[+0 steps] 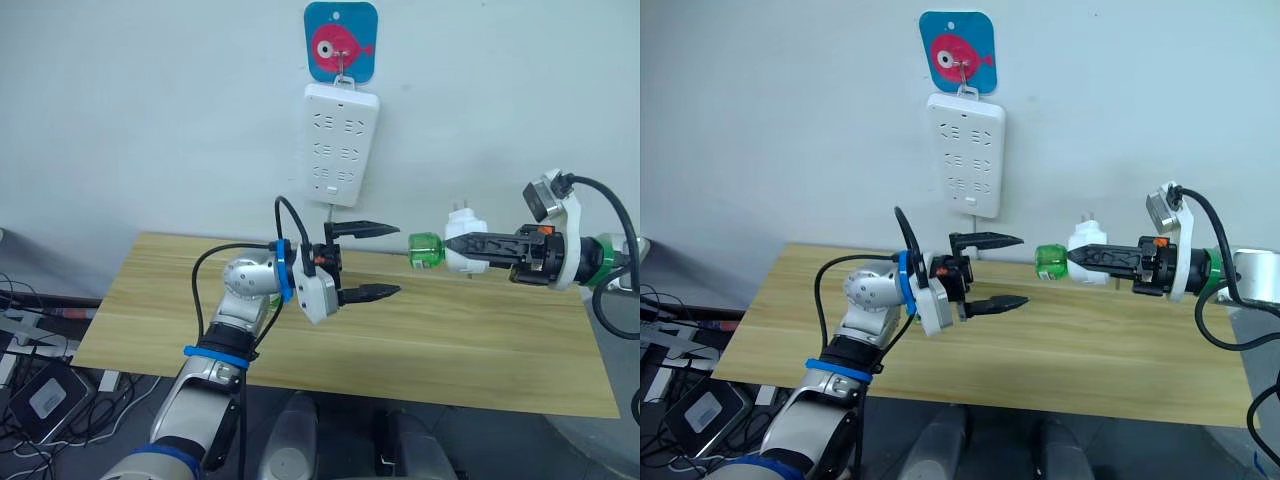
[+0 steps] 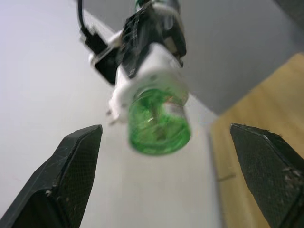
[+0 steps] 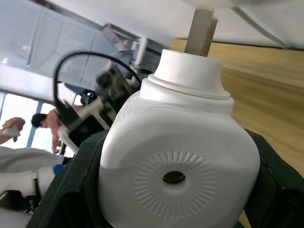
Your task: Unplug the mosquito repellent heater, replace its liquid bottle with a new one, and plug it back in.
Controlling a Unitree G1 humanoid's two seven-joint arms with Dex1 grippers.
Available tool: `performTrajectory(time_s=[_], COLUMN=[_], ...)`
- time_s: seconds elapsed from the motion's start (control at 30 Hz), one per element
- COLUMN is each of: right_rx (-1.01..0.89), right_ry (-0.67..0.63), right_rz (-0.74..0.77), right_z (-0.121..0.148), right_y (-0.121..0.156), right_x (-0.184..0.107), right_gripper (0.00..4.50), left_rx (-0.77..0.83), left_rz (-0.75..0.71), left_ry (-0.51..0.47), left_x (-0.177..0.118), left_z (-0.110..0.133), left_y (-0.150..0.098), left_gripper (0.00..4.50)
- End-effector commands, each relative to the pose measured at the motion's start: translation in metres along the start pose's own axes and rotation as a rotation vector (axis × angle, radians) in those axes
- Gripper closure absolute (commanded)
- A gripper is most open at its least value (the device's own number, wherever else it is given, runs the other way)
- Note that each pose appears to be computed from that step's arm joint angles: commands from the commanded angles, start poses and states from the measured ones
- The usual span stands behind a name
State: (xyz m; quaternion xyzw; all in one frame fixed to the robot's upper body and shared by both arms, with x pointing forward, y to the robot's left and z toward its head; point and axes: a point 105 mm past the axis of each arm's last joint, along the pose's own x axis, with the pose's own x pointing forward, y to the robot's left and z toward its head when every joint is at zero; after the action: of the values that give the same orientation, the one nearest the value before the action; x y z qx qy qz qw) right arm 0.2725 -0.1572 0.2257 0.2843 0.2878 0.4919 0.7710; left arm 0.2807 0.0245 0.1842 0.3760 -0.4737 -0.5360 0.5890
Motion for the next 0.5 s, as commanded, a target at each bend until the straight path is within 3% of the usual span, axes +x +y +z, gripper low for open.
performTrajectory(time_s=[0.03,0.43,0.5], right_rx=[-0.040,-0.062,-0.062], right_ry=[-0.009,0.014,0.011], right_rz=[0.064,0.088,0.087], right_z=[0.006,0.001,0.002], right_y=[0.017,0.023,0.022], right_x=[0.002,0.006,0.006], right_gripper=[1.35,1.35,1.35], left_rx=[0.125,0.254,0.264], left_rz=[0.046,0.115,0.118], left_ry=[-0.031,-0.039,-0.056], left_x=[0.008,0.024,0.025], left_z=[0.003,-0.004,-0.002], left_y=[0.007,0.023,0.022], left_gripper=[0.02,0.02,0.42])
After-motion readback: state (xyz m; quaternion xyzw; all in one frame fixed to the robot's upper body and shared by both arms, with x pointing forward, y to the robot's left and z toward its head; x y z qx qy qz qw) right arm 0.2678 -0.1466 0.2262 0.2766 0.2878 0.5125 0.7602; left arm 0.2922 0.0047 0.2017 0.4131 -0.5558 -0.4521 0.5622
